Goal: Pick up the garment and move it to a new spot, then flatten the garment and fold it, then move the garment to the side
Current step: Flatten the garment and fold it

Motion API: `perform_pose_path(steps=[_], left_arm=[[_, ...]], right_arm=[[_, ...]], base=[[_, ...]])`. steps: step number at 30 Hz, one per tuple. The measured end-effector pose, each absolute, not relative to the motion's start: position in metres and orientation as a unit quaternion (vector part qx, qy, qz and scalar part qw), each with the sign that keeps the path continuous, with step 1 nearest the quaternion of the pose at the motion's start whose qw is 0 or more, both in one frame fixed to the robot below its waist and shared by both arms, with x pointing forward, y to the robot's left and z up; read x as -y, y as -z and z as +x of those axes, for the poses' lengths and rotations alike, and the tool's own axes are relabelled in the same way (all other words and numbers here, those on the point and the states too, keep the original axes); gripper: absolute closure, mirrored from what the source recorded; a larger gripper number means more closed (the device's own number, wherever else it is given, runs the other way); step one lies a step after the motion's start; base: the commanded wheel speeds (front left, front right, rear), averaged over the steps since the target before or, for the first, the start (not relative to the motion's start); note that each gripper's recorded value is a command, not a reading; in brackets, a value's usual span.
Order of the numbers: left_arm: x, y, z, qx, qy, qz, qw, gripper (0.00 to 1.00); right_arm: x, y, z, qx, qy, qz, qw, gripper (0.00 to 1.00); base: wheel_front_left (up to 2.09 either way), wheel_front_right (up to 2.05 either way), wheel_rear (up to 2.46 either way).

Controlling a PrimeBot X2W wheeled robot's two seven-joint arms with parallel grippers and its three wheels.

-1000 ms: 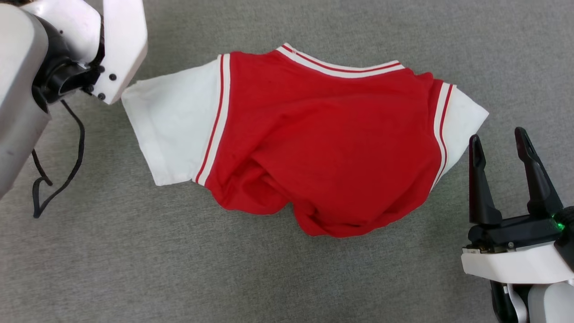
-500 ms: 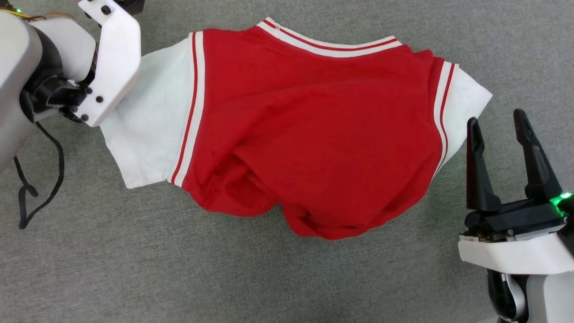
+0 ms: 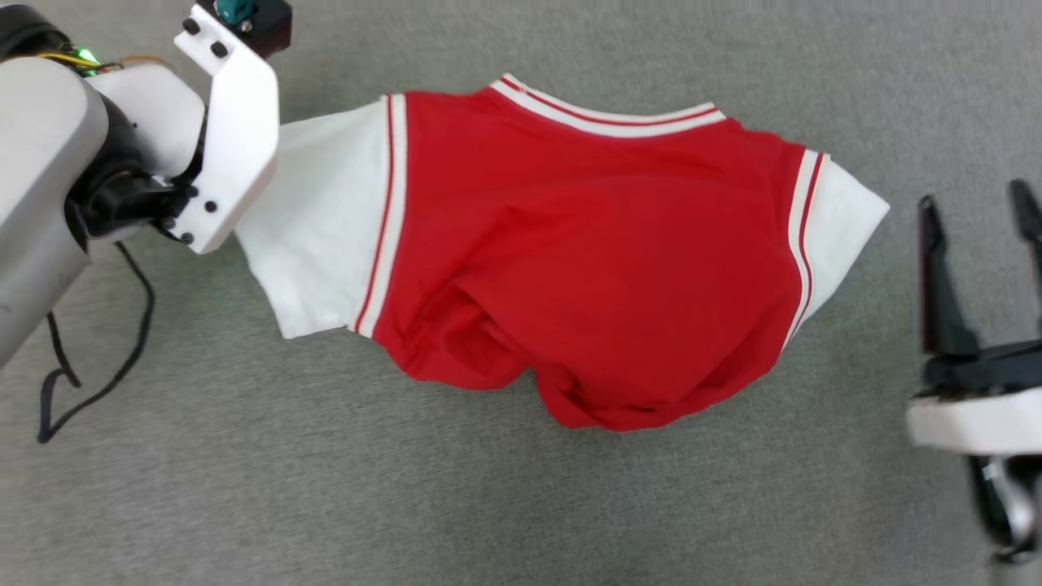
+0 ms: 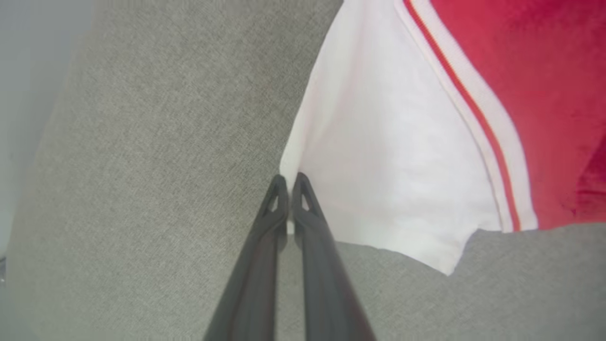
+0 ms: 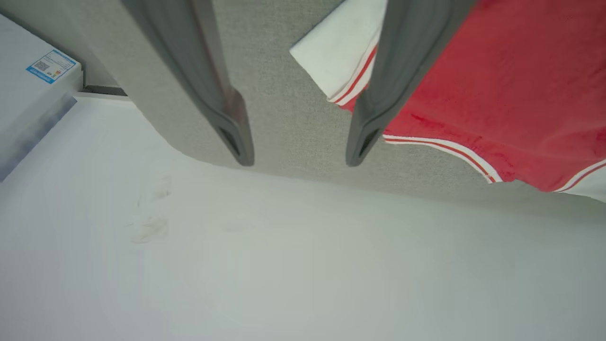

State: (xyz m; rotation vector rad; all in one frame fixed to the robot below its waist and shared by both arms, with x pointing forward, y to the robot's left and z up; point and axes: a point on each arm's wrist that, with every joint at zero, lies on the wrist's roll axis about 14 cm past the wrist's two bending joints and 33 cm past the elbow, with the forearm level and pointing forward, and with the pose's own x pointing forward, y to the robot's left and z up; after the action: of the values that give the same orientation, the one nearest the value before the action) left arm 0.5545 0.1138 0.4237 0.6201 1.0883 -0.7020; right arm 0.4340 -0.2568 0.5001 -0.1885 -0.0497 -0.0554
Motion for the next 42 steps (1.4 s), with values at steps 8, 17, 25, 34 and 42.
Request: perform_pose_path(steps=[8, 17, 25, 34, 42], left_arm=[[-0.136, -0.457, 0.538, -0.467, 0.306, 0.269, 0.785, 1.00], [-0.145, -0.452, 0.522, -0.464, 0.309, 0.262, 0.788, 1.00], [-0.141, -0.446, 0.525, -0.456, 0.319, 0.261, 0.789, 1.00], [-0.144, -0.422, 0.528, -0.465, 0.326, 0.257, 0.782, 1.00], [-0.149, -0.410, 0.531, -0.471, 0.325, 0.256, 0.779, 1.00]], right_arm=[[0.279, -0.527, 0.464, -0.073, -0.019, -0.154, 0.985, 0.00], [0.281, -0.488, 0.476, -0.346, -0.106, -0.193, 0.912, 0.00], [0.280, -0.448, 0.474, -0.507, -0.126, -0.201, 0.829, 0.00], [0.267, -0.385, 0.477, -0.597, -0.138, -0.181, 0.769, 0.00], [0.259, -0.358, 0.473, -0.613, -0.155, -0.168, 0.756, 0.67]], base=[[0.00, 0.00, 0.00], [0.00, 0.00, 0.00], [0.00, 0.00, 0.00], [0.00, 0.00, 0.00], [0.00, 0.00, 0.00]])
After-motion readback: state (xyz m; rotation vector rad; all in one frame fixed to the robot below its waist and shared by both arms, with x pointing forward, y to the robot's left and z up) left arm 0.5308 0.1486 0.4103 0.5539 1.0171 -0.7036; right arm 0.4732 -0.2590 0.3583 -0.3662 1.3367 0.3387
